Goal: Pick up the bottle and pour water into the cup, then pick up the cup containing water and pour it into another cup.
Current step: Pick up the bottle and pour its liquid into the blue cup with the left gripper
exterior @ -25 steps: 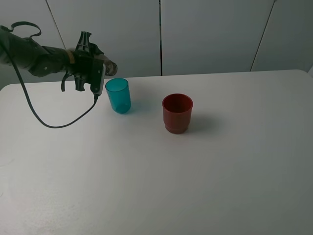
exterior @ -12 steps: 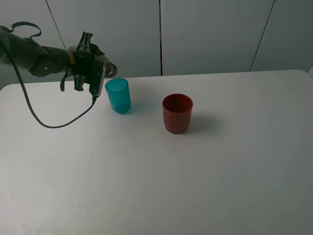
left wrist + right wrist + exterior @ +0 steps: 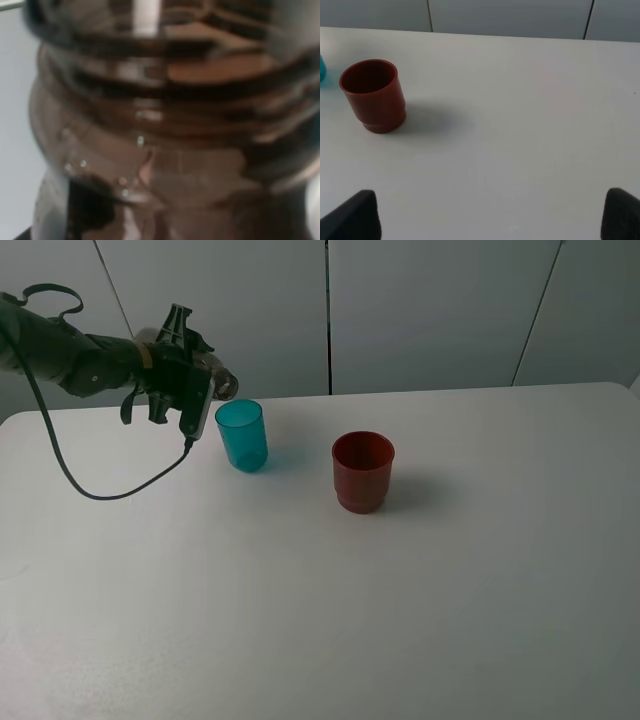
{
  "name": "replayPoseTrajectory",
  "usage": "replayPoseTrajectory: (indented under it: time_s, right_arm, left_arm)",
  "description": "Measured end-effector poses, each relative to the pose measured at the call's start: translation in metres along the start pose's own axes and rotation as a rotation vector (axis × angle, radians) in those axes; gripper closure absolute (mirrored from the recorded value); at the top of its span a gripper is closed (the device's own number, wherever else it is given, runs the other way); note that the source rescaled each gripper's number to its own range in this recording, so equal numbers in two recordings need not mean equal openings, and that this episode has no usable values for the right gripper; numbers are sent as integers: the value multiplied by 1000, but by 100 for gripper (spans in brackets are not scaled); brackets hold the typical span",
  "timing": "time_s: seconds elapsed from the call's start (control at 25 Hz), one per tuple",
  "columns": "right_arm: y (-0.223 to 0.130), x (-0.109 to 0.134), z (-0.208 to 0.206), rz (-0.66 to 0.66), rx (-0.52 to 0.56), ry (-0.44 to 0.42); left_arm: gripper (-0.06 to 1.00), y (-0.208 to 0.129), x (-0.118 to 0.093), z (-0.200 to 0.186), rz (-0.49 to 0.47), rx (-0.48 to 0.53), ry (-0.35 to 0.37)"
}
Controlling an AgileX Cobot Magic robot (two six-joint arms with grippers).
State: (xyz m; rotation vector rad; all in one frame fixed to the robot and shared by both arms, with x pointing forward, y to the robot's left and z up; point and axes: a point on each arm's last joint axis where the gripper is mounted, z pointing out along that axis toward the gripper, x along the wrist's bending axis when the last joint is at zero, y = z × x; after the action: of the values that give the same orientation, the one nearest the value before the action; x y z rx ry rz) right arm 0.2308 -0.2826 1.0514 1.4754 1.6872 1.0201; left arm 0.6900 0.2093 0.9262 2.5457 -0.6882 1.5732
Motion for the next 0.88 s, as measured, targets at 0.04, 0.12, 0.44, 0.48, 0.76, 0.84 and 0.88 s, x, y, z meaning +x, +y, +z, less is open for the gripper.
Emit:
replayPoseTrajectory:
  time_s: [0.04, 0.12, 0.44, 0.48, 0.76, 0.84, 0.88]
  right_arm:
    - [0, 0, 0, 0, 0, 0]
    - [0, 0, 0, 0, 0, 0]
    - [0, 0, 0, 0, 0, 0]
    - [0, 0, 0, 0, 0, 0]
    - [0, 0, 0, 0, 0, 0]
    - [0, 0, 0, 0, 0, 0]
    - [0, 0, 0, 0, 0, 0]
  left_arm:
    - [94, 0, 0, 0, 0, 1, 0]
    - [94, 0, 0, 0, -2, 2, 0]
    - [94, 3, 1, 0, 33, 0, 6]
    - [94, 3, 1, 0, 38, 2, 6]
    - [94, 5, 4, 1, 58, 0, 23]
    - [94, 6, 4, 1, 66, -1, 28]
    - [94, 6, 5, 1, 68, -2, 31]
